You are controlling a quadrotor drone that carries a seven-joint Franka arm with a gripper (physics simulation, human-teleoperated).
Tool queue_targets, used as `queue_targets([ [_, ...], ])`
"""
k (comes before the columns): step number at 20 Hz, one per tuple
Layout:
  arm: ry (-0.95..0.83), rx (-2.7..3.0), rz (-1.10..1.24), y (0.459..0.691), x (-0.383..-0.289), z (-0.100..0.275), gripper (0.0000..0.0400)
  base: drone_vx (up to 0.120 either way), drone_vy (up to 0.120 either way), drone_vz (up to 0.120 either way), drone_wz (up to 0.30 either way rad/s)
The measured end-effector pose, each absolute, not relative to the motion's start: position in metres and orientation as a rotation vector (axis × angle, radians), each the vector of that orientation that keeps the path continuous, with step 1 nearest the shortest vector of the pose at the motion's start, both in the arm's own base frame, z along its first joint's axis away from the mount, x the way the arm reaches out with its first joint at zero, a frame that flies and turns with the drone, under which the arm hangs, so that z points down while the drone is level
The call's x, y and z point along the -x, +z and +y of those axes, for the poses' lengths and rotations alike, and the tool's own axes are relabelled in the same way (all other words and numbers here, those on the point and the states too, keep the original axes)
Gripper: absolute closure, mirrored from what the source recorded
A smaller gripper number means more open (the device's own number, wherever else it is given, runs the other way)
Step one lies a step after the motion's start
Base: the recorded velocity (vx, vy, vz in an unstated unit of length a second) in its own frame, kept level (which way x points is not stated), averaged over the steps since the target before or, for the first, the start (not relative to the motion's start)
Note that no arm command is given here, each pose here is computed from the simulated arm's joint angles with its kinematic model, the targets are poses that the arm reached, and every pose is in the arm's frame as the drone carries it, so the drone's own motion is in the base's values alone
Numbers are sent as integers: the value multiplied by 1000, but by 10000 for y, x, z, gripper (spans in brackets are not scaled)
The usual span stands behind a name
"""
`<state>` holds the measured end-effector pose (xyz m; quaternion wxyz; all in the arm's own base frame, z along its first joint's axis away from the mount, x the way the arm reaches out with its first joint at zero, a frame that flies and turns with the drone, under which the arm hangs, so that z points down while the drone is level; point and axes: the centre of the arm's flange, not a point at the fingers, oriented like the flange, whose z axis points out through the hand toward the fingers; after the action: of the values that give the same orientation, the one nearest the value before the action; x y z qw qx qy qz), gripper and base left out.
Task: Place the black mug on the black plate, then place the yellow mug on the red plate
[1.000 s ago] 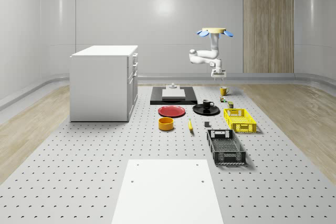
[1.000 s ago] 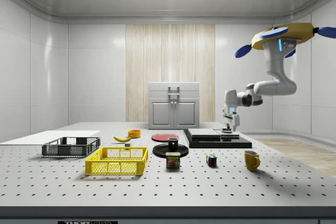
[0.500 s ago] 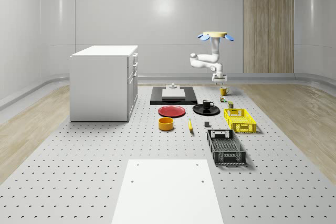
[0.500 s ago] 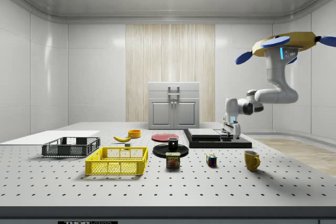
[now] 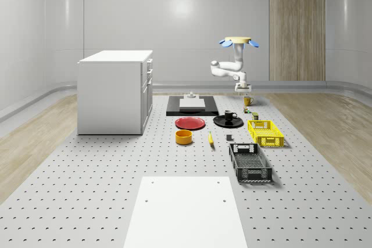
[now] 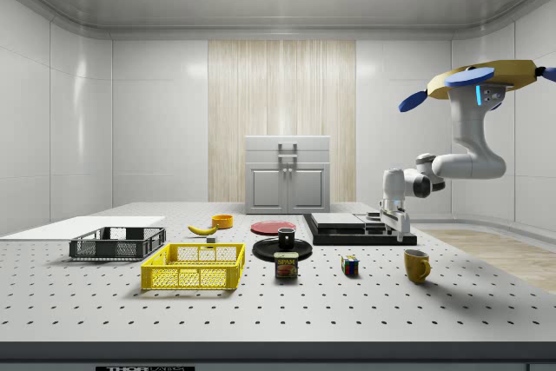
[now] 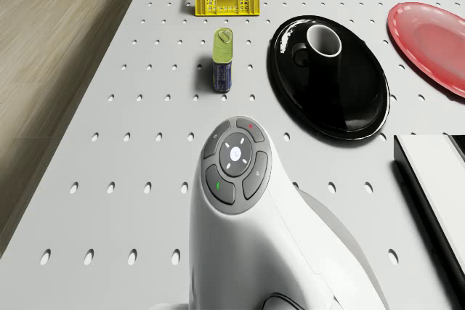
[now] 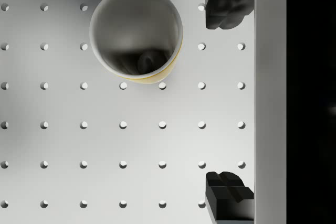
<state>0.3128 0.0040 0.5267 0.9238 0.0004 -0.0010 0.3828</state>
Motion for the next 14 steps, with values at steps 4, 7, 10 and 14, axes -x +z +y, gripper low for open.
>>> queue_targets([
  [4, 786, -1, -2, 5267, -3128, 40, 0, -120, 0, 0, 0],
  [7, 786, -1, -2, 5267, -3128, 40, 0, -13, 80, 0, 0],
  [10, 786, -1, -2, 5267, -3128, 40, 0, -40, 40, 0, 0],
  [14, 786, -1, -2, 5267, -3128, 40, 0, 0, 0, -70, 0],
])
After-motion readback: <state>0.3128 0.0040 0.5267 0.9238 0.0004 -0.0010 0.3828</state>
